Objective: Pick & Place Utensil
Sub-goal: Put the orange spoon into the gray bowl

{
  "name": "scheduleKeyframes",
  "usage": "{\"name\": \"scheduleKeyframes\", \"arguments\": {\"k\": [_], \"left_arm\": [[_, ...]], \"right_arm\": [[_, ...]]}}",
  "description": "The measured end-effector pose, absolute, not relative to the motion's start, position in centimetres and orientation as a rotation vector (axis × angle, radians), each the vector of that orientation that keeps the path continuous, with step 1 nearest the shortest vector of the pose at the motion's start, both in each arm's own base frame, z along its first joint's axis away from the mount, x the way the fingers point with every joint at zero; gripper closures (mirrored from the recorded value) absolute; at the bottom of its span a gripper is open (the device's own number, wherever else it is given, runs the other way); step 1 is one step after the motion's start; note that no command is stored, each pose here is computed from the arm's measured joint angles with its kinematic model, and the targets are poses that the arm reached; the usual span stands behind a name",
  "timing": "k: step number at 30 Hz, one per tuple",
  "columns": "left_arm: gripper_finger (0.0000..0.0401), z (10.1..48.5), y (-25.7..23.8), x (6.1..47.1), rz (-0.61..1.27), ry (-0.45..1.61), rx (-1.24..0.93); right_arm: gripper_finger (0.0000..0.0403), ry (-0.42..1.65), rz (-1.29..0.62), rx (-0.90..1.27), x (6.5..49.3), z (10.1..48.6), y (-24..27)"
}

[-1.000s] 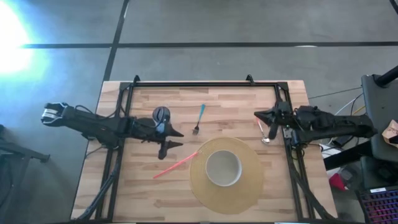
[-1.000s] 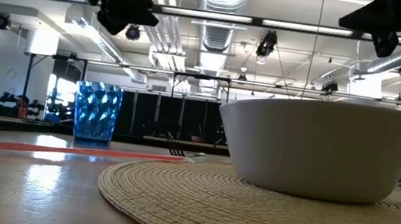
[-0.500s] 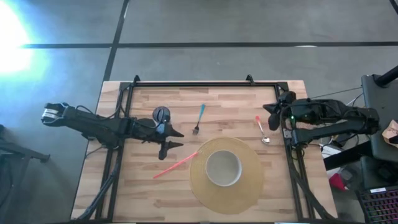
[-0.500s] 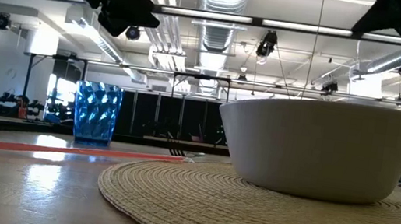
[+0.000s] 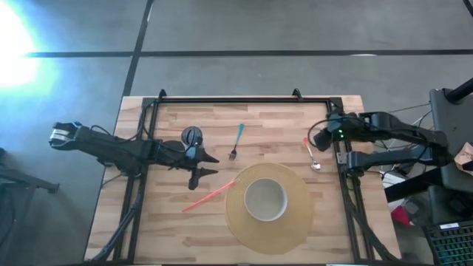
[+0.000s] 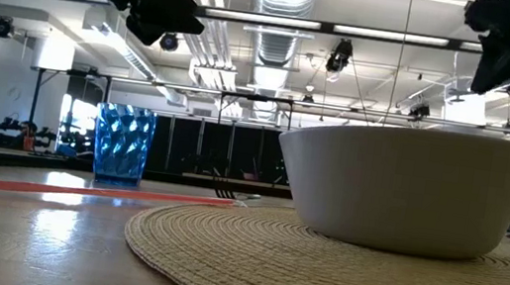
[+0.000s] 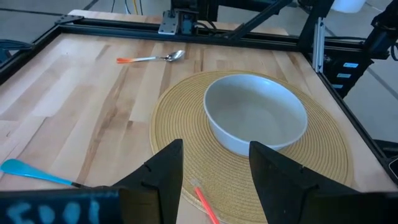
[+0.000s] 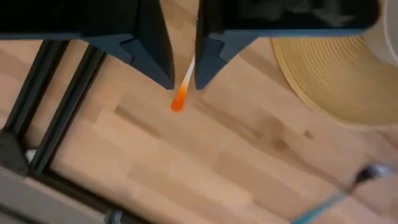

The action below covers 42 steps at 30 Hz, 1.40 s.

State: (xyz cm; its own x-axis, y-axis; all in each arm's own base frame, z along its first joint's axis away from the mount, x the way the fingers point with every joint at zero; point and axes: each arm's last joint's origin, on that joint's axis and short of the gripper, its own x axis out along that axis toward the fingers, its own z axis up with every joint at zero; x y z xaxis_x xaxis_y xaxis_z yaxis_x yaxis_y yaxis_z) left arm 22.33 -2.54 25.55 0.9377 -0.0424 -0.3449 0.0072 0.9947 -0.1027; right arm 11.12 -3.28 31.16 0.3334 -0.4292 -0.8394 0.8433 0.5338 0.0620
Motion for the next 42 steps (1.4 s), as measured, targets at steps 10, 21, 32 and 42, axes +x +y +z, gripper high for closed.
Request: {"name": "scheduleKeyframes", "arguments": {"k": [10,21,32,42], "left_arm": [[0.0227,25.5,-2.5,22.3,-0.027,0.355,-0.091],[0.0227,25.5,-2.5,22.3,-0.027,0.355,-0.092],[0.0227,25.5,-2.5,22.3,-0.027,0.357,-0.093],[0.0227,25.4,-2.5,22.3,-0.027,0.36,-0.095]], "right_arm": [[0.0263,1.082,-0.925,0.586,13.7,28.1,-4.2],[0.025,1.308,-0.847,0.662,16.2,24.0,-5.5],[0.025,1.4,-0.795,0.718,16.6,20.0,-6.6],[0.025,1.387,-0.821,0.745,16.7,17.6,-7.8]]}}
